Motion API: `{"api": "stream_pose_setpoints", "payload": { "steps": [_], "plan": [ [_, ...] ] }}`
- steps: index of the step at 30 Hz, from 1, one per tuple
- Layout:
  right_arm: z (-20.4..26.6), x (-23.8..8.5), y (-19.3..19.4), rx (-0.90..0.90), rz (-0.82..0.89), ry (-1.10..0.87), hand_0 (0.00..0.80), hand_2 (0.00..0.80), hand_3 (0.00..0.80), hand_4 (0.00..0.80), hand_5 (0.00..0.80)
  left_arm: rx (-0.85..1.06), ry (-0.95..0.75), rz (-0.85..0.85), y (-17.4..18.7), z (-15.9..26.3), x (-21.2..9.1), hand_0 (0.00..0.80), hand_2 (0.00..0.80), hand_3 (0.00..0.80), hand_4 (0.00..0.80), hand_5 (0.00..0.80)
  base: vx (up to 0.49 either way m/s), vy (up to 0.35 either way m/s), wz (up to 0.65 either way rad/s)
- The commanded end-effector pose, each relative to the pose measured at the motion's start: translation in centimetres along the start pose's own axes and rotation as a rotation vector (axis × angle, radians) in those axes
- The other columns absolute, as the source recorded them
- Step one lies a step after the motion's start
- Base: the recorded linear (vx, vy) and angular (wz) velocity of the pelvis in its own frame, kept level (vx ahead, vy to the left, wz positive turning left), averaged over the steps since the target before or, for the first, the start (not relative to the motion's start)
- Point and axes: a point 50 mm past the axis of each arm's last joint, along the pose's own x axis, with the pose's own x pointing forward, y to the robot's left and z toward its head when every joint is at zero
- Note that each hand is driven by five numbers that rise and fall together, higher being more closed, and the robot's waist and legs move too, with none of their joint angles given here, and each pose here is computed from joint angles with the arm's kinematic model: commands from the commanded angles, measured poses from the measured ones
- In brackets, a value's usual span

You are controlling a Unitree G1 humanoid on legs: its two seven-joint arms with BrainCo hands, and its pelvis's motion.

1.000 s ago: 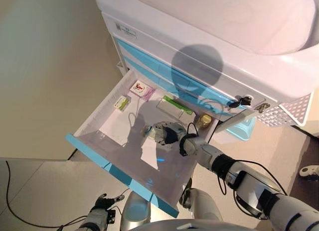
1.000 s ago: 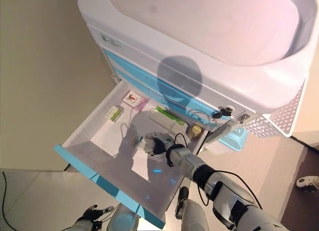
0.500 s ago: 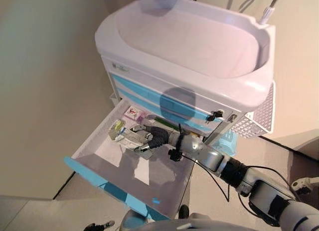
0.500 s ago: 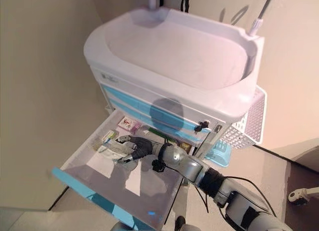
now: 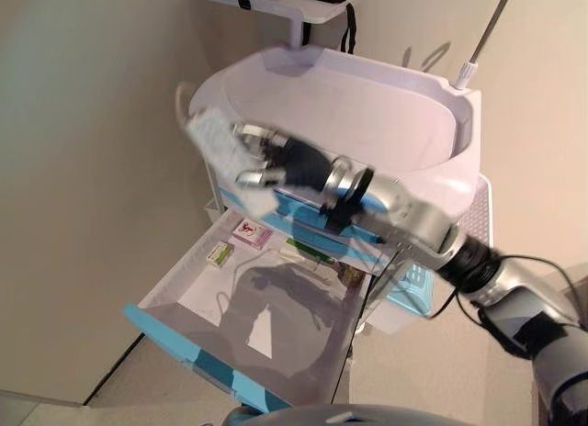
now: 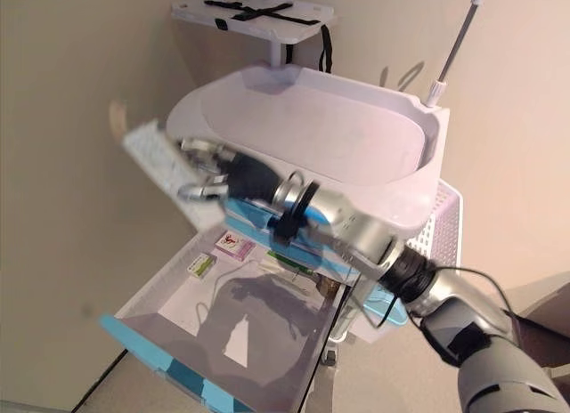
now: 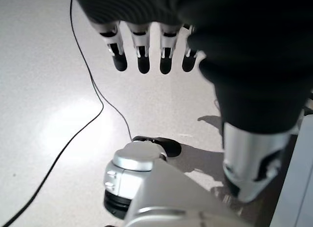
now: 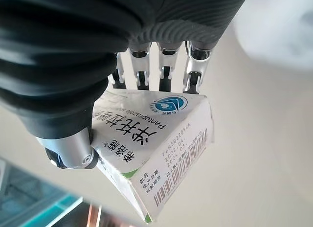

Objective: Open the drawer and pick up the medicine

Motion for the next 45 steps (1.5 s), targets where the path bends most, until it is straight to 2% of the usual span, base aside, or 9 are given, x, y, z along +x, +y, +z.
{"api": "stream_pose_setpoints", "payload": {
  "steps": [1, 5, 12, 13, 27, 41, 43, 44, 45],
  "plan": [
    [3.5, 0.7, -0.9, -0.014, -0.024, -0.155, 0.8, 0.8, 0.8, 0.8, 0.8, 0.017, 0.022, 0.034, 1.0, 0.4, 0.2, 0.0, 0.0, 0.0, 0.0, 0.0, 0.0, 0.0, 0.0],
    [5.3, -2.4, -7.2, -0.217, -0.261, -0.083, 0.8, 0.8, 0.8, 0.8, 0.8, 0.006, 0.053, 0.013, 0.8, -1.0, 0.1, 0.0, 0.0, 0.0, 0.0, 0.0, 0.035, 0.001, 0.0],
    [6.6, -1.4, -12.7, -0.478, -0.458, 0.095, 0.8, 0.8, 0.8, 0.8, 0.8, -0.015, 0.059, 0.011, 1.4, -1.3, 0.1, 0.0, 0.0, 0.0, 0.0, 0.0, 0.01, -0.003, -0.05],
    [6.7, -1.2, -14.5, -0.609, -0.516, 0.202, 0.8, 0.8, 0.8, 0.8, 0.8, -0.026, 0.05, 0.017, 1.9, -1.0, 0.1, 0.0, 0.0, 0.0, 0.0, 0.0, 0.005, 0.001, 0.08],
    [2.8, -1.4, -18.4, -0.784, -0.727, 0.541, 0.8, 0.8, 0.8, 0.8, 0.8, -0.041, 0.038, 0.026, 2.6, -0.5, 0.2, 0.0, 0.0, 0.0, 0.0, 0.0, 0.01, 0.001, 0.1],
    [-0.2, -6.2, -20.7, -0.944, -0.813, 0.895, 0.8, 0.8, 0.8, 0.8, 0.8, -0.015, -0.045, -0.003, 1.5, 1.9, 0.2, 0.0, 0.0, 0.0, 0.0, 0.0, -0.003, -0.003, 0.1],
    [0.1, -6.7, -21.0, -0.985, -0.818, 0.931, 0.58, 0.58, 0.58, 0.58, 0.58, -0.013, -0.056, -0.008, 1.4, 2.3, 0.2, 0.0, 0.0, 0.0, 0.0, 0.0, -0.003, -0.002, 0.08],
    [0.1, -7.2, -21.2, -0.996, -0.833, 0.943, 0.0, 0.0, 0.0, 0.0, 0.0, -0.009, -0.062, -0.015, 1.1, 2.4, 0.2, 0.0, 0.0, 0.0, 0.0, 0.0, -0.005, 0.002, 0.14],
    [0.2, -7.3, -21.3, -0.996, -0.842, 0.937, 0.0, 0.0, 0.0, 0.0, 0.0, -0.008, -0.065, -0.016, 1.0, 2.6, 0.2, 0.0, 0.0, 0.0, 0.0, 0.0, 0.002, 0.004, 0.14]
  ]
}}
